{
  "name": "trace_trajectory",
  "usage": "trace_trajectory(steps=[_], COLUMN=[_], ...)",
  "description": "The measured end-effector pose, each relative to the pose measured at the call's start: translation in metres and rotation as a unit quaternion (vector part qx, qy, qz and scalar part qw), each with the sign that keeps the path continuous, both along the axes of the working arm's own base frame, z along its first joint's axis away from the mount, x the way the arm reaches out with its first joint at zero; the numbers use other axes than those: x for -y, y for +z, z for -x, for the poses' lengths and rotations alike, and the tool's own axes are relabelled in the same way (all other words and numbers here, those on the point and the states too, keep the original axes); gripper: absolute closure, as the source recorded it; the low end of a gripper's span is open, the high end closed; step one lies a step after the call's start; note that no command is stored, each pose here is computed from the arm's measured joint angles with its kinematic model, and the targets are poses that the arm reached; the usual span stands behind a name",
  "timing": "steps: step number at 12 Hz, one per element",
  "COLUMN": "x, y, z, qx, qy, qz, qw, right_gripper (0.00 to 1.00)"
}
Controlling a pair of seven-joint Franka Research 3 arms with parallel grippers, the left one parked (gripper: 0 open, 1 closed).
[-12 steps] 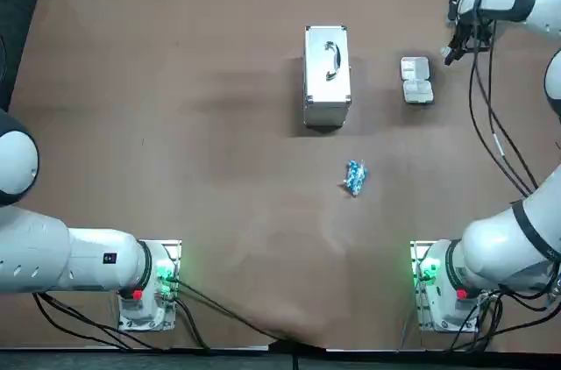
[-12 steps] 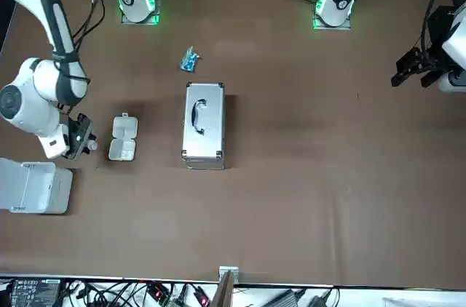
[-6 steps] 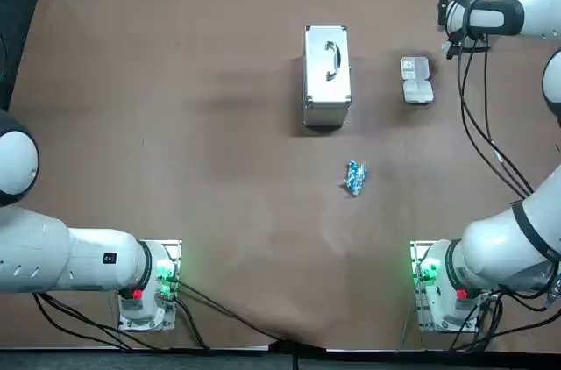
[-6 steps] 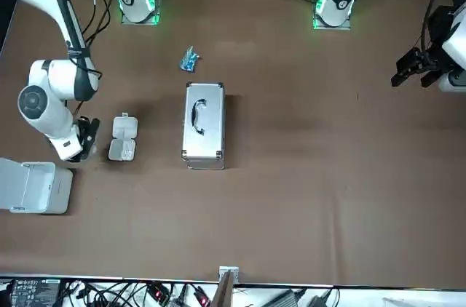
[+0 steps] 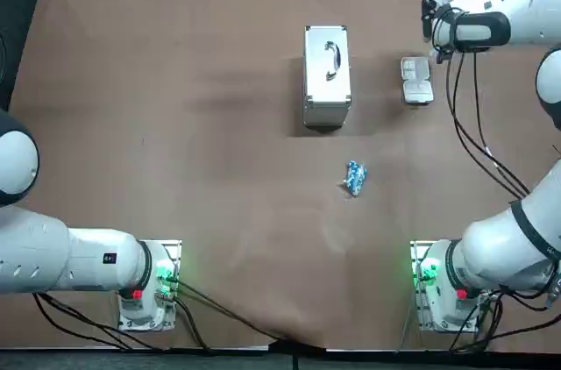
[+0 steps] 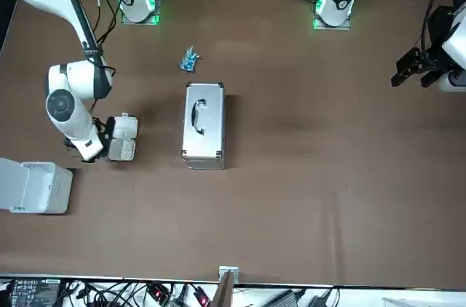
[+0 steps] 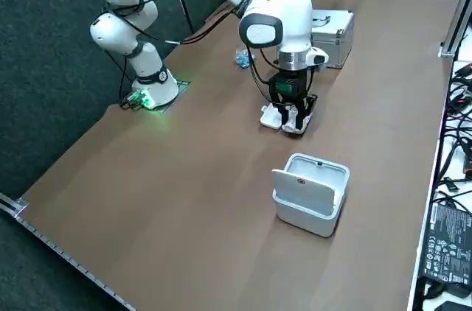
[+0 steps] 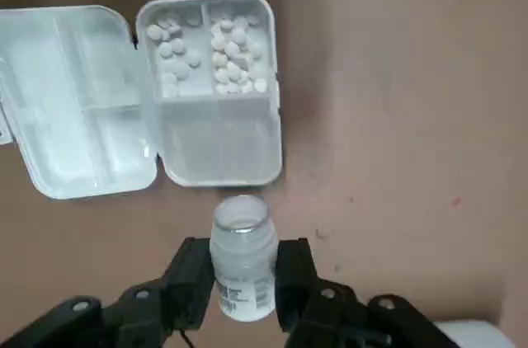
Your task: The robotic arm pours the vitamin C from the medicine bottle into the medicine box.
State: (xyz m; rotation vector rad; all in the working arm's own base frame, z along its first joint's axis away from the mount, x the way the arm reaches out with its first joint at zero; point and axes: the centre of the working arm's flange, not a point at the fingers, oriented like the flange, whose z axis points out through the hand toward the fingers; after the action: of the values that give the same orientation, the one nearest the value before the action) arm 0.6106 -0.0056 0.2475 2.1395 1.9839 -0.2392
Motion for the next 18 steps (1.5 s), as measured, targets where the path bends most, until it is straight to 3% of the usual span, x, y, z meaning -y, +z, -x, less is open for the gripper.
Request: trace_trajectory(steps=[6, 12, 18], x=[-0.028, -0.059, -0.076], y=[-0.005, -0.009, -0.026], z=[0.006, 0.015, 0.024], qx=[0.013, 0.025, 0.020], qy=[0.021, 0.048, 0.060], qz=[0.042, 0.121, 0.155], qw=[0.999, 0.991, 0.986], right_gripper=[0.57, 0.57, 0.57])
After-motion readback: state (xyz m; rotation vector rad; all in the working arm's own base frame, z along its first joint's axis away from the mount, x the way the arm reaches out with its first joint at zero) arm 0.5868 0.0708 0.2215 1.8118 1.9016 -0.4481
